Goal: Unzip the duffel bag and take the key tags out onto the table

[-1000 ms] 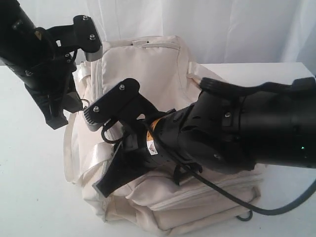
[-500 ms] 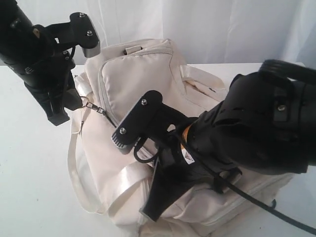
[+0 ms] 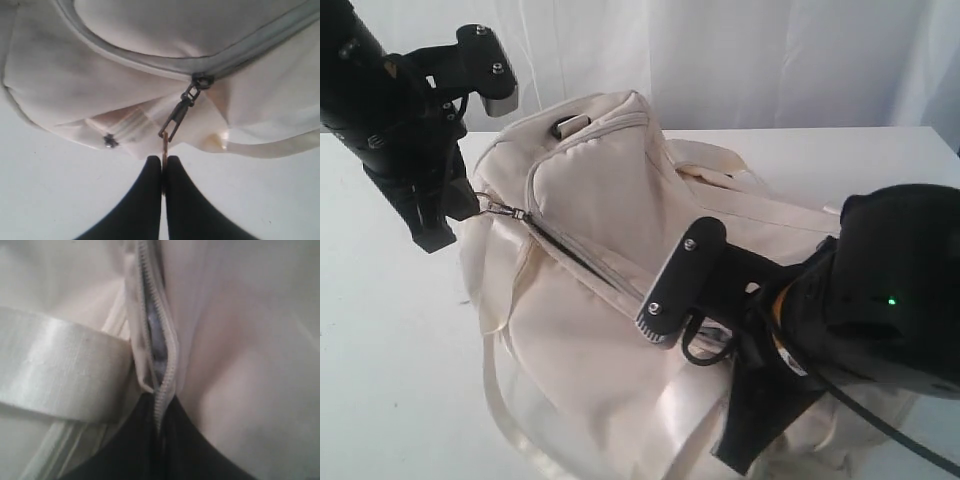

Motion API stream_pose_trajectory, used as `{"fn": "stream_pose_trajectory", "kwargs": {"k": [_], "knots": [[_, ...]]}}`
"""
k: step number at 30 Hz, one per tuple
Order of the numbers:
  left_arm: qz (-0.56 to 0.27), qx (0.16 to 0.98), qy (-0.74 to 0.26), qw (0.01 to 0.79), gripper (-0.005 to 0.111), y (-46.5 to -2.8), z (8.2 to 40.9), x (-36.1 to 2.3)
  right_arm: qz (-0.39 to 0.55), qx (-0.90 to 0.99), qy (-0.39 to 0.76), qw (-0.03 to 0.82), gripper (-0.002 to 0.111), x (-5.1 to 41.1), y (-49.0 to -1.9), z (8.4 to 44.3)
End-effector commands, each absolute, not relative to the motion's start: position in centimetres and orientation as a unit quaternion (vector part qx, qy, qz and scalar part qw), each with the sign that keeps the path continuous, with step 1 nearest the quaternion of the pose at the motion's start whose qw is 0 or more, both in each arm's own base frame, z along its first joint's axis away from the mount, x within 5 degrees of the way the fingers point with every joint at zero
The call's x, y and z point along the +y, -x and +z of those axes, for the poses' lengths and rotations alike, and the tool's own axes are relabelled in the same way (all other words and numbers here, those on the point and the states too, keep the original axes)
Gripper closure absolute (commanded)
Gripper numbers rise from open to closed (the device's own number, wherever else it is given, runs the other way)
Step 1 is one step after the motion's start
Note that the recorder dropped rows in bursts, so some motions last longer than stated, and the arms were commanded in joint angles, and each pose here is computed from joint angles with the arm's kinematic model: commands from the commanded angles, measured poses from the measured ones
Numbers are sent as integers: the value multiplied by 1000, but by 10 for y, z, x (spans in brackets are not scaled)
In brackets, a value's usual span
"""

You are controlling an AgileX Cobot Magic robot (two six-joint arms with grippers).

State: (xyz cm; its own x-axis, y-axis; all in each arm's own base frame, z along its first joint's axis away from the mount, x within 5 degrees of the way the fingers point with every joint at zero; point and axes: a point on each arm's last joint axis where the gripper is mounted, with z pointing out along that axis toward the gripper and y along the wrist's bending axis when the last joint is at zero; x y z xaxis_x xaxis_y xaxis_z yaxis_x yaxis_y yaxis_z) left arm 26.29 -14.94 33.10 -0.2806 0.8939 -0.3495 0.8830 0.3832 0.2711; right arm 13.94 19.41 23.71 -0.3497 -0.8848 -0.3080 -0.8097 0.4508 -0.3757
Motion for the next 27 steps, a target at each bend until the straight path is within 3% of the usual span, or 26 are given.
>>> {"fn": "stream_pose_trajectory", "kwargs": {"k": [1, 12, 16, 22, 27], "knots": [[31, 805, -552, 215, 107, -263, 330, -142, -181, 844, 460, 209, 108, 162, -145, 231], [31, 805, -552, 215, 107, -263, 330, -142, -175, 859, 419, 236, 105, 156, -155, 238], [26, 804, -550, 222, 107, -264, 331, -144, -127, 858, 405, 288, 89, 162, -156, 264], [23, 804, -549, 225, 107, -264, 331, -144, -40, 836, 421, 350, 52, 166, -148, 304], [22, 803, -548, 233, 107, -265, 332, -145, 95, 783, 474, 392, 44, 190, -136, 317]]}}
